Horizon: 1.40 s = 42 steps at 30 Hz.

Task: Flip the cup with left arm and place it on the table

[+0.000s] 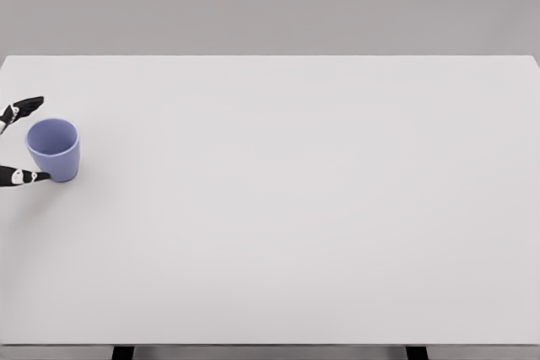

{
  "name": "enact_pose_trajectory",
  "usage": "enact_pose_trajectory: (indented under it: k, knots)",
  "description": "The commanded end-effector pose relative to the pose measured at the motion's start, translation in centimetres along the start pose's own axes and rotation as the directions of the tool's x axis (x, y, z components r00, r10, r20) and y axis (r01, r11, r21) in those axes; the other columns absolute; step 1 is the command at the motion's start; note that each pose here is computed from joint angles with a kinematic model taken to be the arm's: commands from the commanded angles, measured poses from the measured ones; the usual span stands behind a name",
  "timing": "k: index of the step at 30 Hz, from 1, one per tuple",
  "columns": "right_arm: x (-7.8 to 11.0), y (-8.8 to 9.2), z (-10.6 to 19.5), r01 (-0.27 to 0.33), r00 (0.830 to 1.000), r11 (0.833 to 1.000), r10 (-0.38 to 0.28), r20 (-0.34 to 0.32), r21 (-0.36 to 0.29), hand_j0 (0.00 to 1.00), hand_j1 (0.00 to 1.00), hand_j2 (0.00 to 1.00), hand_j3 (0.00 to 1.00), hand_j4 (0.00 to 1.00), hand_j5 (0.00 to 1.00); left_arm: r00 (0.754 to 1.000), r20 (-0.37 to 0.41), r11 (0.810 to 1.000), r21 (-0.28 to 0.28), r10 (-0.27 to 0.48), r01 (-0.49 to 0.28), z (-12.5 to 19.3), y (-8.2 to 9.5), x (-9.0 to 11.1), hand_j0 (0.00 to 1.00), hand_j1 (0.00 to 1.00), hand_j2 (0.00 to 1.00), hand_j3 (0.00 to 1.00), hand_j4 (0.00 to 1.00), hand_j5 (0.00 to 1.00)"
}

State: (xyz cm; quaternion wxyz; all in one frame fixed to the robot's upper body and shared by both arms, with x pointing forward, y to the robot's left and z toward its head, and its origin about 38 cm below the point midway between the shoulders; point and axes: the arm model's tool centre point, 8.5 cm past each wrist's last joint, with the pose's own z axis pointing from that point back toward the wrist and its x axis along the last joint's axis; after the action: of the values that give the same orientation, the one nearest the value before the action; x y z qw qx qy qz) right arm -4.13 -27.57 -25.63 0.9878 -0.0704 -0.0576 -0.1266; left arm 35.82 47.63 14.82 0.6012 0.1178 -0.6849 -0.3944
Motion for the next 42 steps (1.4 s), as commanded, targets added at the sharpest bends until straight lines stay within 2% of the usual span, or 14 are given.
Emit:
enact_pose_trajectory:
  k: [1,5,13,21,24,32,35,37,40,42]
  knots:
    - [0.0,0.0,0.0,0.001,1.000,1.000,-0.001,0.000,0.001,1.00,1.00,1.00,1.00,1.00,1.00,1.000,-0.002,1.000,0.001,-0.016,0.016,0.3,0.9,0.3,1.00,1.00,1.00,1.00,1.00,1.00]
    - [0.0,0.0,0.0,0.001,1.000,1.000,-0.001,0.000,-0.001,1.00,1.00,1.00,1.00,1.00,1.00,0.999,-0.012,0.999,-0.004,-0.044,0.044,0.8,2.0,0.5,1.00,1.00,1.00,1.00,1.00,1.00]
    - [0.0,0.0,0.0,0.001,1.000,1.000,-0.001,0.000,-0.001,1.00,1.00,1.00,1.00,1.00,1.00,0.997,-0.008,0.996,-0.030,-0.079,0.079,1.4,3.1,1.5,1.00,1.00,1.00,1.00,1.00,1.00]
    - [0.0,0.0,0.0,0.001,1.000,1.000,-0.001,0.000,-0.001,1.00,1.00,1.00,1.00,1.00,1.00,0.993,0.029,0.992,-0.056,-0.115,0.117,1.3,4.1,3.5,1.00,1.00,1.00,1.00,1.00,1.00]
    - [0.0,0.0,0.0,0.001,1.000,1.000,-0.001,0.000,0.001,1.00,1.00,1.00,1.00,1.00,1.00,0.992,0.048,0.991,-0.060,-0.118,0.121,1.0,4.1,4.1,1.00,1.00,1.00,1.00,1.00,1.00]
    - [0.0,0.0,0.0,-0.001,1.000,1.000,0.001,0.000,-0.001,1.00,1.00,1.00,1.00,1.00,1.00,0.980,0.176,0.989,-0.092,-0.097,0.115,-0.7,2.6,8.0,1.00,1.00,1.00,1.00,1.00,1.00]
    - [0.0,0.0,0.0,0.001,1.000,1.000,-0.001,0.000,0.001,1.00,1.00,1.00,1.00,1.00,1.00,0.974,0.193,0.986,-0.093,-0.117,0.137,-0.7,3.3,8.9,1.00,1.00,1.00,1.00,1.00,1.00]
    - [0.0,0.0,0.0,0.001,1.000,1.000,-0.001,0.000,-0.001,1.00,1.00,1.00,1.00,1.00,1.00,0.974,0.195,0.987,-0.094,-0.112,0.133,-0.8,3.1,8.9,1.00,1.00,1.00,1.00,1.00,1.00]
    - [0.0,0.0,0.0,0.001,1.000,1.000,-0.001,0.000,0.001,1.00,1.00,1.00,1.00,1.00,1.00,0.964,0.239,0.983,-0.117,-0.114,0.145,-1.1,2.3,10.3,1.00,1.00,1.00,1.00,1.00,1.00]
    - [0.0,0.0,0.0,0.001,1.000,1.000,-0.001,0.000,-0.001,1.00,1.00,1.00,1.00,1.00,1.00,0.956,0.271,0.983,-0.109,-0.114,0.149,-1.5,2.5,11.4,1.00,1.00,1.00,1.00,1.00,1.00]
